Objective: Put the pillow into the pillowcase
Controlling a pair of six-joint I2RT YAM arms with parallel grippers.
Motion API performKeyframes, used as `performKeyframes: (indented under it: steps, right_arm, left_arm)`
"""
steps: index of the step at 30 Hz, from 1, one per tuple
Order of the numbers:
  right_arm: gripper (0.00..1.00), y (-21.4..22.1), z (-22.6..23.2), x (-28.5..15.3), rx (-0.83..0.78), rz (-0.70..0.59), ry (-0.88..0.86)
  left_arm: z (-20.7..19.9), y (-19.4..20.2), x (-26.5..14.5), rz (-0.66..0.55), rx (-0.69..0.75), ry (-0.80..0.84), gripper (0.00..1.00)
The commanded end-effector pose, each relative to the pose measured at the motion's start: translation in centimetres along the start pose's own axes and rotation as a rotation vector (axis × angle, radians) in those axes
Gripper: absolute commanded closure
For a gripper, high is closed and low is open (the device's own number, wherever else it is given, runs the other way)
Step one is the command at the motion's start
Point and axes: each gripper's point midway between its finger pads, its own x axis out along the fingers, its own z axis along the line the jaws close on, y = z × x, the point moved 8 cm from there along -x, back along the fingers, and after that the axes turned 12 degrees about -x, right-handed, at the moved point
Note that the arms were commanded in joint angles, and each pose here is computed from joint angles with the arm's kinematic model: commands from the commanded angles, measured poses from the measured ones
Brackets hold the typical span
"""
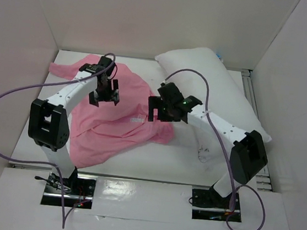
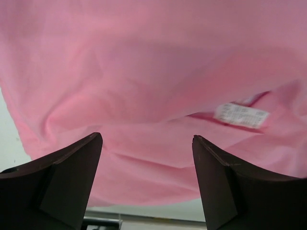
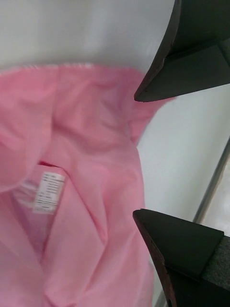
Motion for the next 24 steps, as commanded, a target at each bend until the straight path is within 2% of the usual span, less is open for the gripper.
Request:
performKeyframes:
  steps: [1,3,4,6,7,8,11,12,14,15,20,24]
  right_arm:
    - [0.0,3.0,2.4,1.9,0.06,0.091,-0.103]
    - [0.04,3.5,2.9,3.0,0.071,0.105,-0.103]
    - [0.1,3.5,3.1,3.2,0.072,0.107,-0.12]
    - [0.14,4.2,3.5,4.6,0.081,0.146,-0.152]
    - [0.15,4.2,3.7,5.1,0.082,0.147,-0.165]
    - [0.19,4.5,3.7,5.6,0.092,0.163,-0.158]
    - [0.31,5.0,3.0,7.1,0.093,0.168,-0.115]
    - [0.6,4.9,2.7,7.2,0.081,0.158,-0.093]
    - [0.93,4.3,0.5,7.4,0.077,0.138,0.012]
    - [1.0,4.1,-1.2,7.5,0.076,0.142,0.056]
    - [1.0,2.6,-5.4,6.6,0.043,0.108,0.083]
    - [1.0,2.2,-5.8,6.7,0.001,0.124,0.079]
  left_arm:
    - [1.5,1.4,0.5,0.049,0.015,-0.041,0.11]
    - [1.4,1.8,0.6,0.058,0.048,-0.042,0.13]
    - [1.5,2.1,0.8,0.082,0.059,-0.045,0.13]
    - [0.7,2.8,1.0,0.092,0.144,-0.052,0.13]
    - [0.6,2.4,0.9,0.063,0.173,-0.096,0.11]
    - [0.8,3.1,1.5,0.119,0.206,-0.171,0.11]
    - [-0.4,3.6,1.8,0.128,0.274,-0.205,0.1]
    - [-1.0,4.2,2.1,0.145,0.294,-0.197,0.08]
    - [-1.7,4.7,2.3,0.141,0.323,-0.203,0.07]
    - [-2.5,5.2,2.4,0.141,0.35,-0.195,0.06]
    - [-4.2,6.2,4.3,0.109,0.418,-0.238,0.03]
    - [-5.6,6.7,5.5,0.088,0.406,-0.218,0.01]
